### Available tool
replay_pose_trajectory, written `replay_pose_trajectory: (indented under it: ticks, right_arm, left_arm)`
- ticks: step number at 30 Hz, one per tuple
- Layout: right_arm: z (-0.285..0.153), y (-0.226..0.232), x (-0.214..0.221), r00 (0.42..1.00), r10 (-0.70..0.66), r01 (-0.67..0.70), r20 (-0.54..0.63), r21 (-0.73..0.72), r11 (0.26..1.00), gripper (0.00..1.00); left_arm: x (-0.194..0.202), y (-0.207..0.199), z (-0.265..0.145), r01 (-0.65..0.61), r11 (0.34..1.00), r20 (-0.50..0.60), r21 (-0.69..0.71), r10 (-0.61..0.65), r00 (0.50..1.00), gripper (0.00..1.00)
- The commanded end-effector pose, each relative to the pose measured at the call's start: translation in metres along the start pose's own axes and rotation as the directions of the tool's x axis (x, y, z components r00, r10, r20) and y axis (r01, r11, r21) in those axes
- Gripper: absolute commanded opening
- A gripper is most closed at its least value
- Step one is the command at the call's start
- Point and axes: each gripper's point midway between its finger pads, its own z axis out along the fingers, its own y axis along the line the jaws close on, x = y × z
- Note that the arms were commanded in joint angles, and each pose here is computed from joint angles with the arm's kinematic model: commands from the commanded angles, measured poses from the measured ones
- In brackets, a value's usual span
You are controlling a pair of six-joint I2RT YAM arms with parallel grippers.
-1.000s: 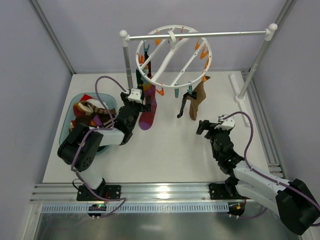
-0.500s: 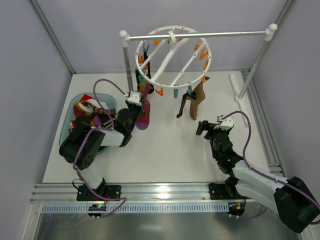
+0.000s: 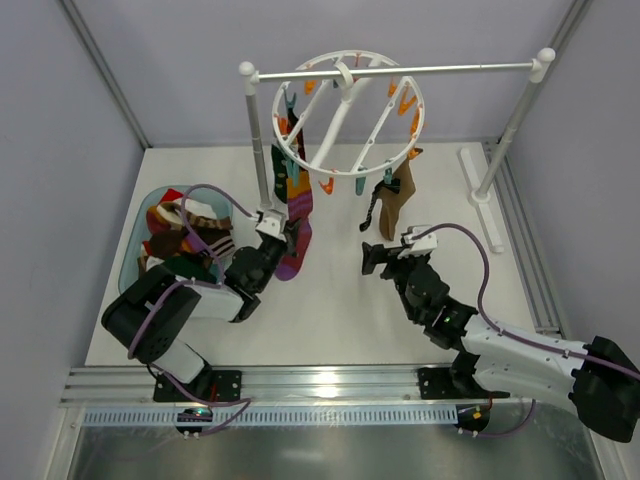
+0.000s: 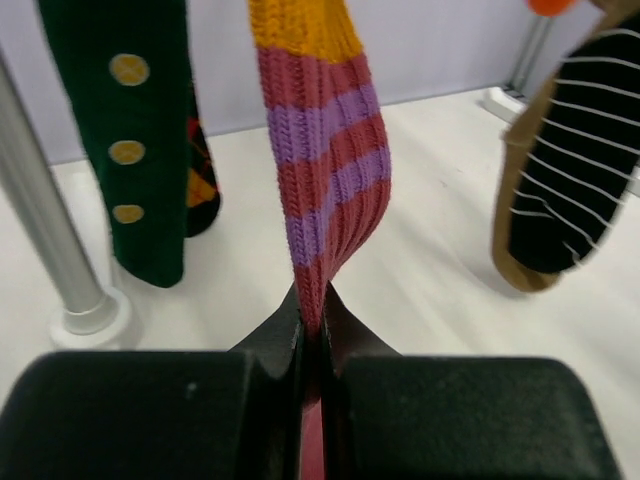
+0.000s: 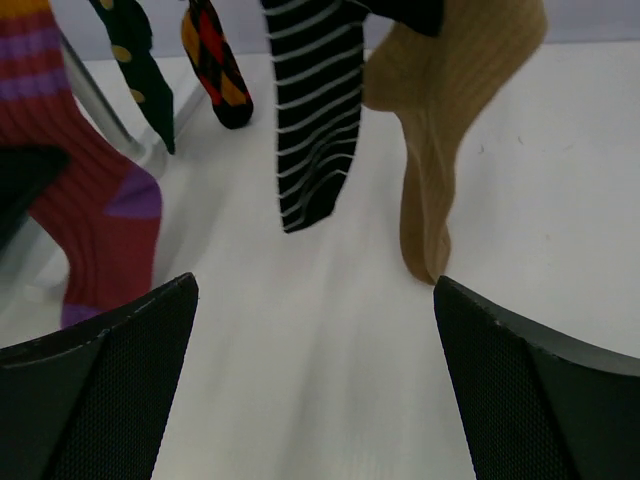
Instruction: Remove the socks clipped to the hanger
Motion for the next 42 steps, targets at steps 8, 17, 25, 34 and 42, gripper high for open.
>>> replay_pose_trajectory:
  ticks: [8, 17, 25, 34, 42]
  right_arm:
    - [0.010, 0.062, -0.083, 0.993, -0.096, 0.094, 0.071, 0.026, 0.995, 1.00]
    - [0.020, 0.094, -0.137, 0.979, -0.187, 0.185, 0.076, 0.029, 0.982, 1.00]
    - [0.030, 0.108, -0.174, 0.961, -0.274, 0.274, 0.035, 0.029, 0.961, 1.00]
    - [0.045, 0.121, -0.179, 0.944, -0.322, 0.317, -0.065, -0.078, 0.945, 0.98]
    - [0.053, 0.125, -0.156, 0.919, -0.368, 0.358, -0.143, -0.096, 0.929, 0.98]
  left_arm:
    - [-0.057, -0.056, -0.022, 0.046, 0.994, 0.195, 0.103, -0.065, 0.979, 0.00]
    - [-0.056, -0.097, -0.022, -0.012, 0.994, 0.187, 0.106, -0.008, 0.982, 0.00]
    - [-0.049, -0.141, -0.020, -0.135, 0.984, 0.190, 0.114, 0.112, 0.975, 0.00]
    - [-0.040, -0.162, -0.013, -0.269, 0.962, 0.182, 0.054, 0.255, 0.950, 0.00]
    - [-0.037, -0.174, -0.014, -0.328, 0.943, 0.195, 0.050, 0.313, 0.929, 0.00]
